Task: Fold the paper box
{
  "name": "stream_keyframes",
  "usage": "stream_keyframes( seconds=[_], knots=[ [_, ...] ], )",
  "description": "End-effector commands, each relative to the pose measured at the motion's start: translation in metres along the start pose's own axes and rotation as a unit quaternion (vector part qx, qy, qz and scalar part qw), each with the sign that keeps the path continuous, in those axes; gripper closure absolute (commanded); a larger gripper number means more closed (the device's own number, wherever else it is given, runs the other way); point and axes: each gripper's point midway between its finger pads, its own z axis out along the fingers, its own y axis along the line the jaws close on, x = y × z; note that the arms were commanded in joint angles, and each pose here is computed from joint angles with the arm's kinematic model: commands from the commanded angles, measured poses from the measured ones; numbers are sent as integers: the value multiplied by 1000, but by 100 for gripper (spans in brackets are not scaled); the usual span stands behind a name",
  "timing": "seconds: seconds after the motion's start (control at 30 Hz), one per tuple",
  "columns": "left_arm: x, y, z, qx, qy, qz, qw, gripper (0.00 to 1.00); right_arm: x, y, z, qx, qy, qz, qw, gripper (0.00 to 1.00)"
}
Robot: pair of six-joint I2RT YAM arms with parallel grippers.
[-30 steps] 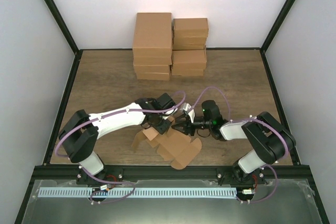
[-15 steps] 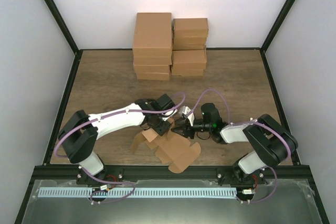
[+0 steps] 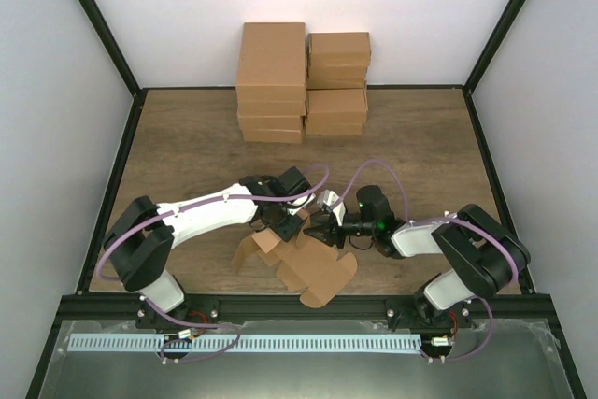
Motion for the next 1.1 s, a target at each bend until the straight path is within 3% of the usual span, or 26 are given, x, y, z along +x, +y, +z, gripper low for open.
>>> stream_keyframes(
  seconds=[0.0,0.17,0.63,1.07],
  knots=[
    [-21,-9,-12,23,-46,4,999,44,-20,10,2,-10,-29,-48,998,56],
    [-21,-13,-15,35,-49,4,998,44,-16,-4,5,25,-21,-40,999,56],
    [-24,-24,-28,78,-66,3,995,44,-14,-8,13,18,-19,-40,999,57],
    [-22,-33,-33,106,-68,7,992,44,-15,-14,20,38,-21,-41,998,66]
  ],
)
